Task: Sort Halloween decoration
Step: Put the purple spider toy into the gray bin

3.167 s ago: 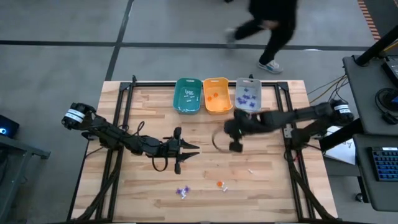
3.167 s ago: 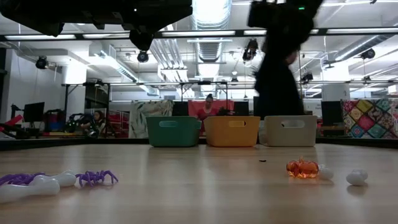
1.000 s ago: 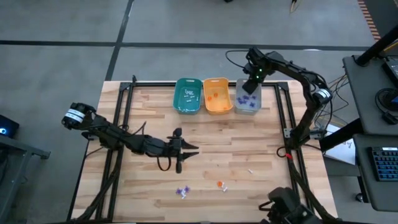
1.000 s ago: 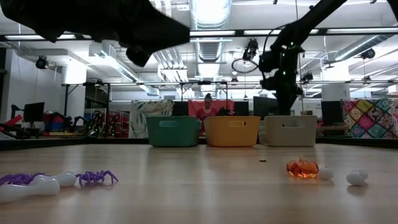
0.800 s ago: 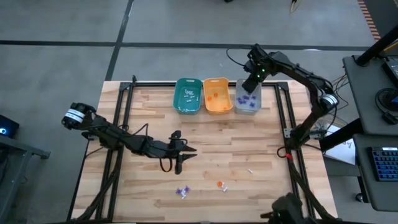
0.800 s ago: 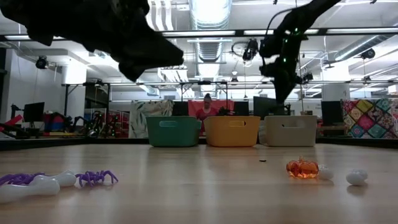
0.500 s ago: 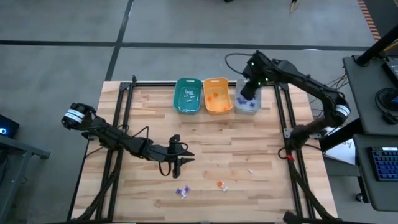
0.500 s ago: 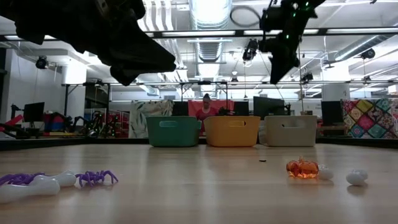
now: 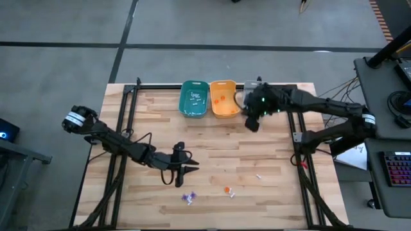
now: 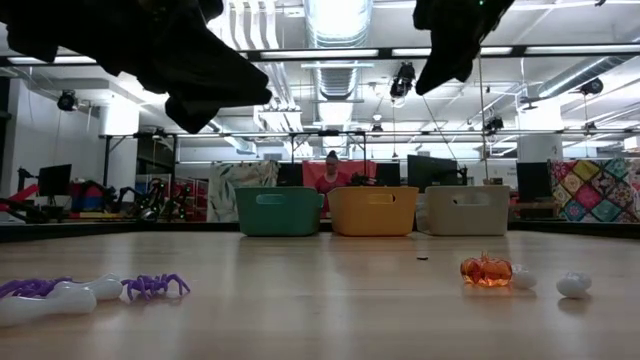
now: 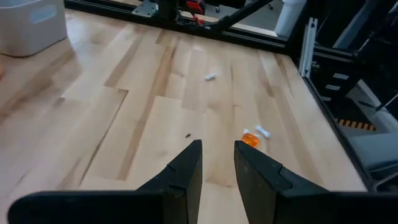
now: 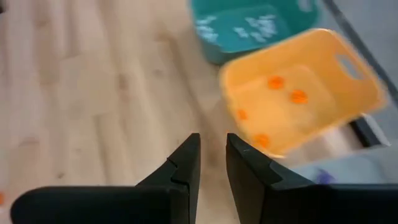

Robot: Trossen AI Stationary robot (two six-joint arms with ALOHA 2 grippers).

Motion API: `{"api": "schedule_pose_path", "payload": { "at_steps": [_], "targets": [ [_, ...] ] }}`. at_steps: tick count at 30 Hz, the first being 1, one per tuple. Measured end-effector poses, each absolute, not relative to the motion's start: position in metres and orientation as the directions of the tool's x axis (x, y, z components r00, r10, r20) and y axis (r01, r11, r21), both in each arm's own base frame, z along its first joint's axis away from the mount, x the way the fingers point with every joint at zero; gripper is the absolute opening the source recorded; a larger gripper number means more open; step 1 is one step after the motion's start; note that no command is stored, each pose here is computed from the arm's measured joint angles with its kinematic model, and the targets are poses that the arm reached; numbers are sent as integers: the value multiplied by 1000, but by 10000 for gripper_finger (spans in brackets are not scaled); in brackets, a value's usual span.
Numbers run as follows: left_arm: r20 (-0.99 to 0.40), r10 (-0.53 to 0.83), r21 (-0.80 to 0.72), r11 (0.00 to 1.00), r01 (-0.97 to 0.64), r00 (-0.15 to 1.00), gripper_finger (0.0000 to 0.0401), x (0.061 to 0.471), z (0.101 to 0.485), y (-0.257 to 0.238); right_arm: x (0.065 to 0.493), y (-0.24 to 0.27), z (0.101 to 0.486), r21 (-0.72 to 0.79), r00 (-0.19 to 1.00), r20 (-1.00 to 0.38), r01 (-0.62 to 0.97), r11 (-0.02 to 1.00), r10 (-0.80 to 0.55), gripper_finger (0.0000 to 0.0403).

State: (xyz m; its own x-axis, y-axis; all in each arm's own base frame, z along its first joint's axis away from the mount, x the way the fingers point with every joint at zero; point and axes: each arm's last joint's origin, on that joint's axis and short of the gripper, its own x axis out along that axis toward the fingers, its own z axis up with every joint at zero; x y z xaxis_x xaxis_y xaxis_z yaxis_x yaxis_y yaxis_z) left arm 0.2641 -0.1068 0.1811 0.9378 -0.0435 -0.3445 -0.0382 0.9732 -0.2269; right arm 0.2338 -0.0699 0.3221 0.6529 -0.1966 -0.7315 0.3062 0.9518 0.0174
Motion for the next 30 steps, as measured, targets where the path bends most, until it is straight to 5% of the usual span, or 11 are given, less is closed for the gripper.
{"api": "schedule_pose_path", "payload": {
  "at_steps": [13, 30],
  "targets": [
    [-431, -157, -278, 960, 35, 888, 76, 247, 177, -129, 245, -7, 285, 82, 663, -748, 120, 989, -19, 63],
    [-505, -334, -358, 920, 159, 796, 76, 237, 160, -155, 249, 10, 259, 108, 690, -723, 78, 991, 25, 63]
  ]
}}
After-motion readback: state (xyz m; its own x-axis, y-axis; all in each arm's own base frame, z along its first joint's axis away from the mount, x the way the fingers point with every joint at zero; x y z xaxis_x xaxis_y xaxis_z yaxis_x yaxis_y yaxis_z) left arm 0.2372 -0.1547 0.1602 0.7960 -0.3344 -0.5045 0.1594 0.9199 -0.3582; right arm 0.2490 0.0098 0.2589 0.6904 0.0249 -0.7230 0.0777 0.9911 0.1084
